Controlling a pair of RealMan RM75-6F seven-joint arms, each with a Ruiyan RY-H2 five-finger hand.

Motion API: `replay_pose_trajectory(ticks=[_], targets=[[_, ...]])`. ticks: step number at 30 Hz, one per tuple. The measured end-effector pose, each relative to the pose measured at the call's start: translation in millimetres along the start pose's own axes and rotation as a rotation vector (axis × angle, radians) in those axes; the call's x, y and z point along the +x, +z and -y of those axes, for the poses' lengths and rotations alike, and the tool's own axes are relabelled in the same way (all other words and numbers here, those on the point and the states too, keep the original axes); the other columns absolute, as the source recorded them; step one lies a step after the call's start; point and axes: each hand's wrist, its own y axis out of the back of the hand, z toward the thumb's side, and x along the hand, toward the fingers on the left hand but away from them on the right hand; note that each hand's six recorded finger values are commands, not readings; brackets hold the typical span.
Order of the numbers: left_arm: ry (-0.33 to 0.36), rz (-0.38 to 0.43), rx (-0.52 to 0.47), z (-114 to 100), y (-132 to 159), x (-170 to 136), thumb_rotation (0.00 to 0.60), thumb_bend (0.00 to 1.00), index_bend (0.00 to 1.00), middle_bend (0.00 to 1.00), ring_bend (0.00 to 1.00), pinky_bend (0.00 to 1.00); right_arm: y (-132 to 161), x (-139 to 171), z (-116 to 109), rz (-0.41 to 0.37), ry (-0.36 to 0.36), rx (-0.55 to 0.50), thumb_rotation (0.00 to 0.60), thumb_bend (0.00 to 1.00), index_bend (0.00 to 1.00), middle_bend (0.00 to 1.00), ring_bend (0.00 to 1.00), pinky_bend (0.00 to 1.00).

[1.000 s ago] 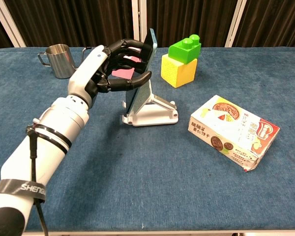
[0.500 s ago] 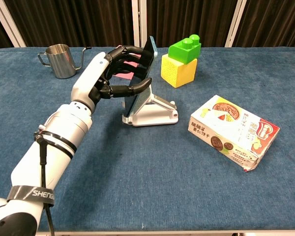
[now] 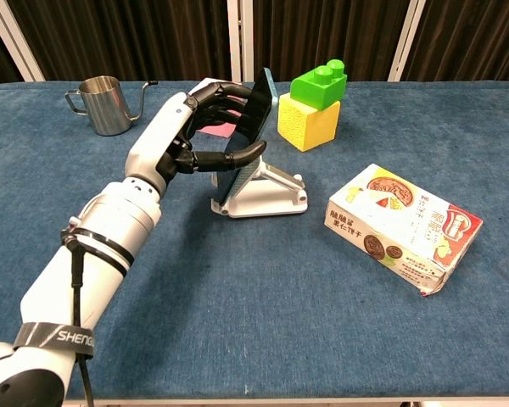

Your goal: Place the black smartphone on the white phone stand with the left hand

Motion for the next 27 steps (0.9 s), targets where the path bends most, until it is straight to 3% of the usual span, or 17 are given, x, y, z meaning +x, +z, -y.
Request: replay_pose_trajectory(ticks=[6,10,17,23,27], targets=[[-0.024,-0.015,0.000,3.5,-1.0,-0.1,0.600,0.09,0.02,0.13,0.03,0.06,-0.4,-0.3,0.1,0.001,0.000,-0.002,0.600,0.19,0.00,0.01,0.00,0.03],[-0.040,-0.024,0.003,4.3,-0.5,0.1,0.600,0.08,0.00,0.06,0.00,0.03,-0.4,-0.8,-0.2,0.000,-0.001,-0.003,0.600,0.19,0.00,0.01,0.00,0.03],[-0.052,-0.026,0.027,-10.1,1.7,-0.1,0.600,0.06,0.00,0.03,0.00,0.02,-0.6,-2.2,-1.7,-0.004,-0.008,-0.007,0.600,0.19,0.00,0.01,0.00,0.03],[-0.038,-0.034,0.169,-62.0,-7.0,-2.5,0.600,0.06,0.01,0.08,0.00,0.02,-4.1,-3.1,-4.4,0.000,-0.015,-0.008,0.600,0.19,0.00,0.01,0.00,0.03],[-0.027,-0.081,0.327,-117.7,-18.4,-10.4,0.600,0.06,0.07,0.12,0.00,0.02,-4.6,-3.9,-3.0,-0.004,-0.014,-0.014,0.600,0.19,0.00,0.01,0.00,0.03]])
